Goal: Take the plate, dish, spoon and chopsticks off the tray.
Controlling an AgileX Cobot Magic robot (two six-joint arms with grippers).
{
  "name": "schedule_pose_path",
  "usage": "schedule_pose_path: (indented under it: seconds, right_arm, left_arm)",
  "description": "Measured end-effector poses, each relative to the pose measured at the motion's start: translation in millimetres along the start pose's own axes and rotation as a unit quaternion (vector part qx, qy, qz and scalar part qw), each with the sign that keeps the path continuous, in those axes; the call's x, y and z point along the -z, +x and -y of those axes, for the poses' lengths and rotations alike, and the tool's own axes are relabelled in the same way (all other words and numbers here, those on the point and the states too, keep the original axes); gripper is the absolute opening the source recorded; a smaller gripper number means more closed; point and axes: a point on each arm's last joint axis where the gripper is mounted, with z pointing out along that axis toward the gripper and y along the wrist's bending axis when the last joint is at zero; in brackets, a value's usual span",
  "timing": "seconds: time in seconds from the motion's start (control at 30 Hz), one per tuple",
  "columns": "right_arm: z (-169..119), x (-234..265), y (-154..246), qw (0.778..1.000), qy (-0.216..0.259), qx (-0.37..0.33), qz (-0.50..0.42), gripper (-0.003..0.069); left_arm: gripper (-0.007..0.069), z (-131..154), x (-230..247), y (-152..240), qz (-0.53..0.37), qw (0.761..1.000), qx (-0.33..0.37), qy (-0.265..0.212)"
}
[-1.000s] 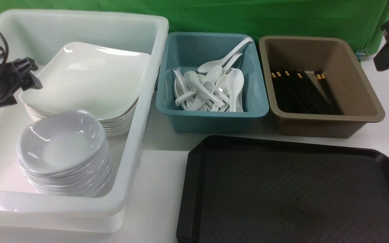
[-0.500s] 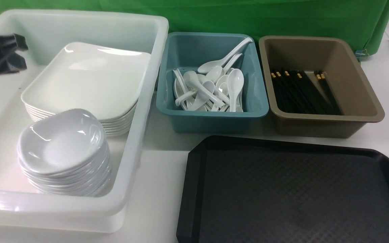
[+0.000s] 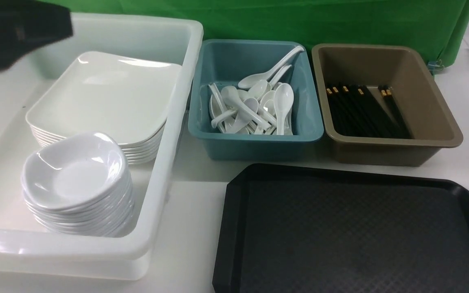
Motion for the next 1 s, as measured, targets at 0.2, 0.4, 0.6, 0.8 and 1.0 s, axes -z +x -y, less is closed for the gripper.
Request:
schedule_pose_path:
  seconds: [0.2,0.4,0.6,0.8,1.0]
  right_arm:
    - [1,16,40,0.997,0.033,-0.001,0.070,0.0027]
    - [2,19,40,0.995,0.040,-0.008,0.094,0.0036]
    - [2,19,40,0.995,0.040,-0.010,0.096,0.0053]
    - [2,19,40,0.994,0.040,-0.011,0.096,0.0065]
    - [2,19,40,0.994,0.040,-0.011,0.096,0.0075]
  left_arm:
    - [0.0000,31,40,39,0.043,0.998,-0.013,0.032]
    - [0.0000,26,56,97,0.103,0.994,0.016,-0.017]
    - [0.0010,17,56,114,0.144,0.988,0.032,-0.055]
    - [0.0011,15,57,114,0.145,0.987,0.017,-0.068]
    - [0.0011,14,56,114,0.143,0.987,0.011,-0.071]
